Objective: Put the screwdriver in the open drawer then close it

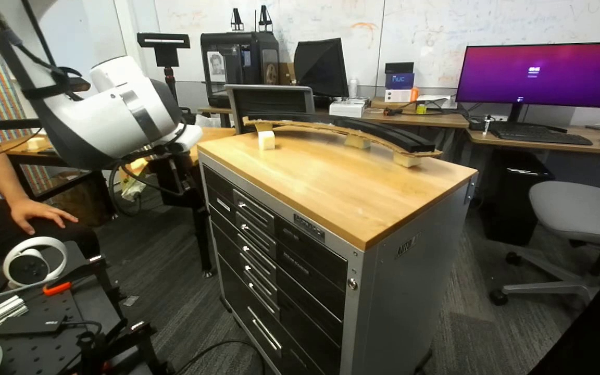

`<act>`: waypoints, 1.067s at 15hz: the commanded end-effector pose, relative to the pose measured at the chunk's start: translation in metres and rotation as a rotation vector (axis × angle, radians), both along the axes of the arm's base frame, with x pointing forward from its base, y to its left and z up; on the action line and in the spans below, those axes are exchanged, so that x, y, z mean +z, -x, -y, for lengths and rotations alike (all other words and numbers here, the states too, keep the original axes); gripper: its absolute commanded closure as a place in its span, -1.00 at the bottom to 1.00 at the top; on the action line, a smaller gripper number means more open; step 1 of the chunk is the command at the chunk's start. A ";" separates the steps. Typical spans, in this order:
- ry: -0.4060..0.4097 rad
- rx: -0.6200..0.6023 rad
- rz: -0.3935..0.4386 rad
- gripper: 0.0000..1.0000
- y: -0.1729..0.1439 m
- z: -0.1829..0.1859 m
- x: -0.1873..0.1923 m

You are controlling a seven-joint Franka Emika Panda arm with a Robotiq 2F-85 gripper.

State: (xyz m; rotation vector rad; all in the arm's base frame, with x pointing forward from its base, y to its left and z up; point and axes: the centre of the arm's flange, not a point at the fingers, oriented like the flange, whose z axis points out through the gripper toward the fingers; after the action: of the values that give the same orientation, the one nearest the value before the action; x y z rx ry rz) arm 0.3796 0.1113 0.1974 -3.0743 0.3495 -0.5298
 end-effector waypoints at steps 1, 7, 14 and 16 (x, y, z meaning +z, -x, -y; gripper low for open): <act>-0.024 0.078 -0.119 -1.00 -0.004 -0.007 0.069; 0.144 0.127 0.026 -1.00 0.004 -0.034 0.065; 0.234 0.157 0.212 -1.00 -0.035 -0.062 0.148; 0.237 0.157 0.238 -1.00 -0.036 -0.067 0.162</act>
State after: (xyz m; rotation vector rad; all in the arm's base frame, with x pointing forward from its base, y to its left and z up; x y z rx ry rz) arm 0.4157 0.1777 0.3588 -3.1696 0.0432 -0.9804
